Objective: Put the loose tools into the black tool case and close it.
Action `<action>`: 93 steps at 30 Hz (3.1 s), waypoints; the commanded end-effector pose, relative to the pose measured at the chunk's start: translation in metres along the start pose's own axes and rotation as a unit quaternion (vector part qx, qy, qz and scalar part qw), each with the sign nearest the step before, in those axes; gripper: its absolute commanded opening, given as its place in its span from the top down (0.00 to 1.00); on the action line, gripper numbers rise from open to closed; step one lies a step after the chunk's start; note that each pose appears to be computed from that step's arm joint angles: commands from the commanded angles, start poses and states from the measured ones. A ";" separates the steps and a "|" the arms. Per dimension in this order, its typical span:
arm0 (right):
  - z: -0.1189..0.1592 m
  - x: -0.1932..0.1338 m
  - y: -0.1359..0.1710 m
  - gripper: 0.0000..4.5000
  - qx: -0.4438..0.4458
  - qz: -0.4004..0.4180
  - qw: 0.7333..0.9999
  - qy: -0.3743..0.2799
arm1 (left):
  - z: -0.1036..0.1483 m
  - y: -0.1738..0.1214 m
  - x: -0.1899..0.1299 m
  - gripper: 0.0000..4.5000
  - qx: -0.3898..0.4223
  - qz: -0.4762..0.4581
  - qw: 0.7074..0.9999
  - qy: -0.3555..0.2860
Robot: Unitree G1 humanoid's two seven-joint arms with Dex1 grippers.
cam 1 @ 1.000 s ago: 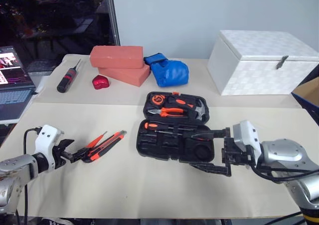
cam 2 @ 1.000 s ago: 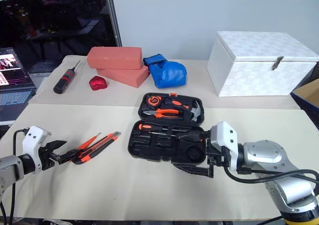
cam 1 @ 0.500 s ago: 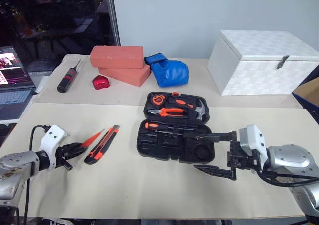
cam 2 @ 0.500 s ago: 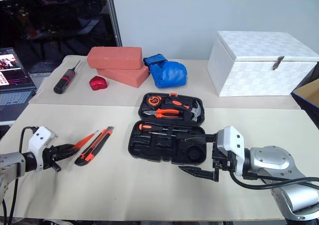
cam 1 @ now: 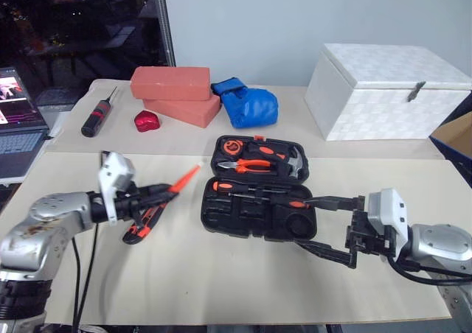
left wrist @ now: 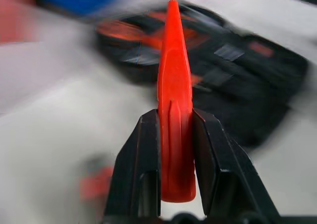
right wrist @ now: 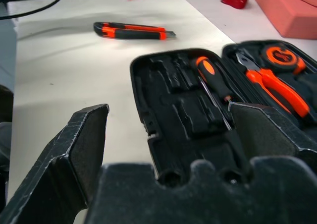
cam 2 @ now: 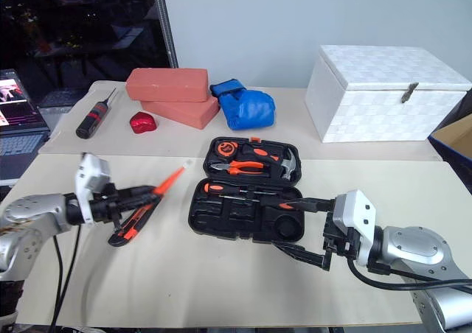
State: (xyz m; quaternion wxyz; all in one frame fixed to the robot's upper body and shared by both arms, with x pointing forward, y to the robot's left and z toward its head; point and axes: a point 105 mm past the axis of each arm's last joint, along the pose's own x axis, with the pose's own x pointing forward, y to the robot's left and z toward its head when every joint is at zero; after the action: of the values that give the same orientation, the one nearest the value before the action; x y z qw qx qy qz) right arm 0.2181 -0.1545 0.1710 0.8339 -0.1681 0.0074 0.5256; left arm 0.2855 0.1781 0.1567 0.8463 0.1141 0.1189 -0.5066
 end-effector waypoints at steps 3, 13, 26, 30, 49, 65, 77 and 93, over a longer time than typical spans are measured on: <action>0.010 -0.018 0.001 0.00 -0.039 -0.023 0.999 0.015 | 0.018 -0.006 0.056 0.90 0.131 -0.102 0.983 0.076; 0.012 -0.034 0.003 0.00 -0.047 -0.056 0.997 0.037 | 0.021 0.001 0.106 0.90 0.212 -0.178 0.945 0.174; 0.013 -0.032 0.011 0.00 -0.041 -0.069 0.996 0.035 | 0.012 0.006 0.115 0.90 0.241 -0.186 0.924 0.231; 0.014 -0.031 0.012 0.00 -0.039 -0.070 0.996 0.034 | 0.011 0.005 0.122 0.90 0.243 -0.190 0.922 0.233; 0.015 -0.032 0.015 0.00 -0.036 -0.076 0.996 0.035 | 0.056 -0.014 0.106 0.13 0.153 -0.201 0.961 0.117; 0.014 -0.029 0.015 0.00 -0.036 -0.082 0.996 0.032 | 0.006 -0.026 0.113 0.99 0.013 -0.131 0.989 0.065; 0.013 -0.030 0.016 0.00 -0.032 -0.087 0.995 0.032 | 0.003 -0.012 0.129 0.99 -0.061 -0.081 0.994 0.038; 0.011 -0.031 0.019 0.00 -0.026 -0.089 0.995 0.034 | 0.017 -0.004 0.135 0.99 -0.264 -0.057 0.963 -0.009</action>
State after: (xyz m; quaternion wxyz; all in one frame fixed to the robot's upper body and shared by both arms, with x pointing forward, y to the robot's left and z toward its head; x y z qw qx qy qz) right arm 0.1884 -0.1742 0.1735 0.8743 -0.1979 0.0277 0.4423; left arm 0.3436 0.0630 0.1168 0.8206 -0.0968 0.2549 -0.5023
